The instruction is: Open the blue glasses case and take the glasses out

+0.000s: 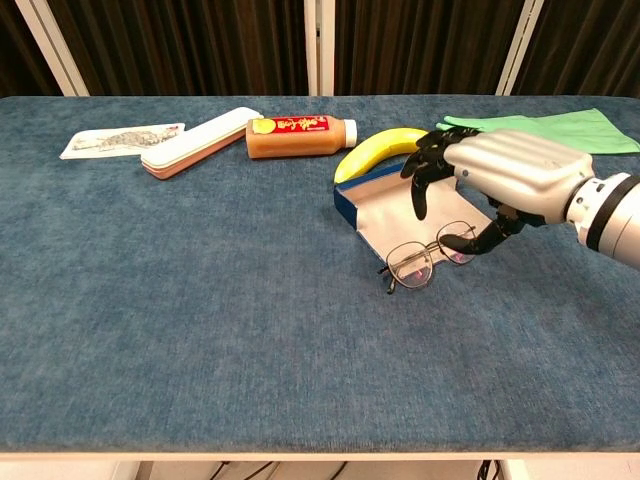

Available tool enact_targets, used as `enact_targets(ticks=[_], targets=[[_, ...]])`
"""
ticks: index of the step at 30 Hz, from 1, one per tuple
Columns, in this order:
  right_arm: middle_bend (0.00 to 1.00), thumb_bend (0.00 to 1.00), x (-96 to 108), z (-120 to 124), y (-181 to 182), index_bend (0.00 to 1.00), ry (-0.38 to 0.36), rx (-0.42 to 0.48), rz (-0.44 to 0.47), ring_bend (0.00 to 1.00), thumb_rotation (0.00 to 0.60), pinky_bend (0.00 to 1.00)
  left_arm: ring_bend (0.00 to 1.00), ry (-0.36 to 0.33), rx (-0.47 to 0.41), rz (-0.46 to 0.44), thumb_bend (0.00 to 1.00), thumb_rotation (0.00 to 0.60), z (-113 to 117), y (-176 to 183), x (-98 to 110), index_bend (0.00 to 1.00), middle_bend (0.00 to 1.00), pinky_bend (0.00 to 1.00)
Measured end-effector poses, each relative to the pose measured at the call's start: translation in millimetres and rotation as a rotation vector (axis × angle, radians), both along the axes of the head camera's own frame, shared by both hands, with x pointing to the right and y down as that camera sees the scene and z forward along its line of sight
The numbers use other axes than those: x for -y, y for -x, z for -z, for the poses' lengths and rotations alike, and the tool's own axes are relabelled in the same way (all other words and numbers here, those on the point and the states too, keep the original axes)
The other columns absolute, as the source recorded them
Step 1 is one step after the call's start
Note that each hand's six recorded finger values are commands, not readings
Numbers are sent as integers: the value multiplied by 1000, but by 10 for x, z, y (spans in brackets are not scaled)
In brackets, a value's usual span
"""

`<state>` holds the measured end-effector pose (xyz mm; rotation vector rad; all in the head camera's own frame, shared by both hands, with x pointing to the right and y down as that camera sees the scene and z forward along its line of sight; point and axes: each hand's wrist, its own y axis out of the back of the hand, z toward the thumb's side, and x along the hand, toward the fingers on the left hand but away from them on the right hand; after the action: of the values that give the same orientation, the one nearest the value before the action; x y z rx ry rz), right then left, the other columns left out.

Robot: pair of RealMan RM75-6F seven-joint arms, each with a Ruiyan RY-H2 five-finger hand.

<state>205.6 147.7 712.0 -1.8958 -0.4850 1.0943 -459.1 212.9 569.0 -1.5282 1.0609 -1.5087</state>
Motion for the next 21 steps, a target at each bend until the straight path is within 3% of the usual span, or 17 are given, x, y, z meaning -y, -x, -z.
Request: enact_targets(ticks=[15,21], targets=[[188,328,-36,-214,-2,474,2,-51,17,0,600,0,489,1,-3,0,328,600,1,2,2,708,679,430],[209,377,-33,-278,-17,541,14,-63,12,0,600,0,489,1,-4,0,327,600,0,2,1,708,679,430]])
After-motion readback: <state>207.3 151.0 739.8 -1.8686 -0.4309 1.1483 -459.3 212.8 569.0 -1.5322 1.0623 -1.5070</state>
